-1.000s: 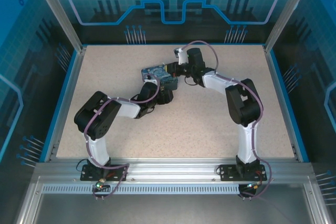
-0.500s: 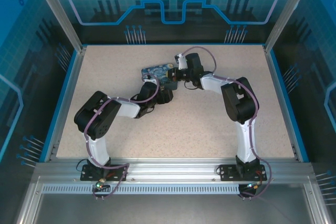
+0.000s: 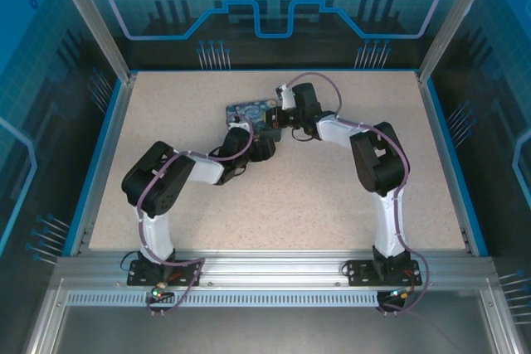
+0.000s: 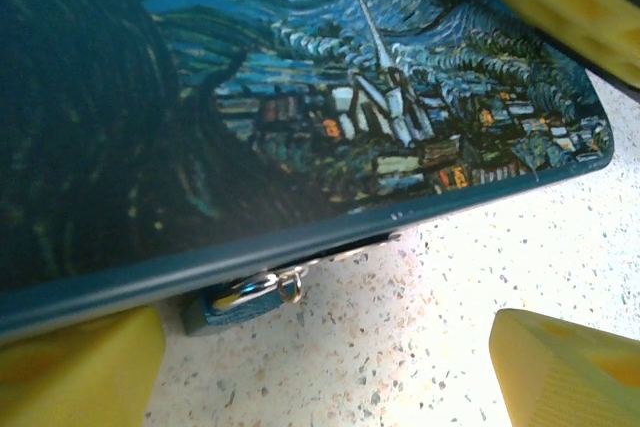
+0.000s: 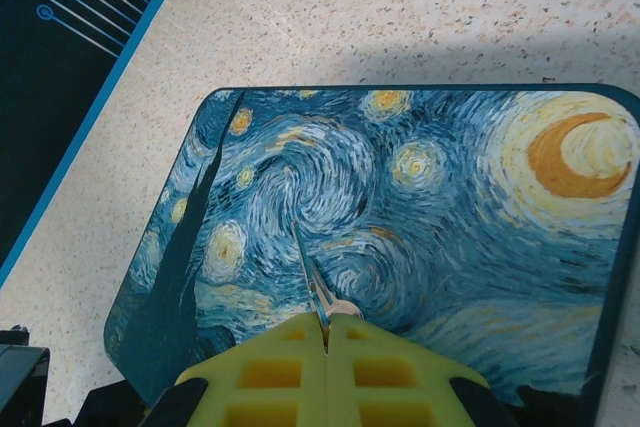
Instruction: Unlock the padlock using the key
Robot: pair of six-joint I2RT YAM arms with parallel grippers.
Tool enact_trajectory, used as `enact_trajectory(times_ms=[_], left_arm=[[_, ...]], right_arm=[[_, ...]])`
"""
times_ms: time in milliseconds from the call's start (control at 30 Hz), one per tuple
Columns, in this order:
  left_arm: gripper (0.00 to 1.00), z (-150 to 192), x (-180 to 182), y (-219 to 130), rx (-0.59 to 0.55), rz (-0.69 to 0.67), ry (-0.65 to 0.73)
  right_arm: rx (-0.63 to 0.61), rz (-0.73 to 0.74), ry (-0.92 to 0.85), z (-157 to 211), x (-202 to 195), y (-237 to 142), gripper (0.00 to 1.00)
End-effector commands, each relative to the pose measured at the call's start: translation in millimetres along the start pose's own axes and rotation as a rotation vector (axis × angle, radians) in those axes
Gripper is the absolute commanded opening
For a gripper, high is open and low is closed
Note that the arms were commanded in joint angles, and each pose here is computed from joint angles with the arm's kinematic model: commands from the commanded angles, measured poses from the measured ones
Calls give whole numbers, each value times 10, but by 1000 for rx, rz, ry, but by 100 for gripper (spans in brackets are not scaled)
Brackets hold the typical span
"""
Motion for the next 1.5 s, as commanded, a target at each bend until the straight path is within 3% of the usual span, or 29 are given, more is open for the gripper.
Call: enact_trajectory(times_ms=[0,600,1100,1467], left_arm=[[85,42,-53,132,17,74,-6],[72,-9,-341,99,-48,224,10],[56,-147,-116,42,-175,116,-128],[50,-262,-157,12,-226,174,-201]], right_arm=[[137,97,56,415,-230,59,0],[130,91,52,416,-202,38,0],[126,78,45,415,-171,49,0],[128,80,39,428,-164,52,0]])
Point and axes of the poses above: each hand's point on the last joint's axis, 136 mm out from that joint toward the fingers, its own y axis out along the fingers, its own x axis along the line the jaws close on, z = x × y, the point moved 4 cm from there along -y, back along the fingers, and after that the axes turned 3 degrees about y, right-handed, at the moved point
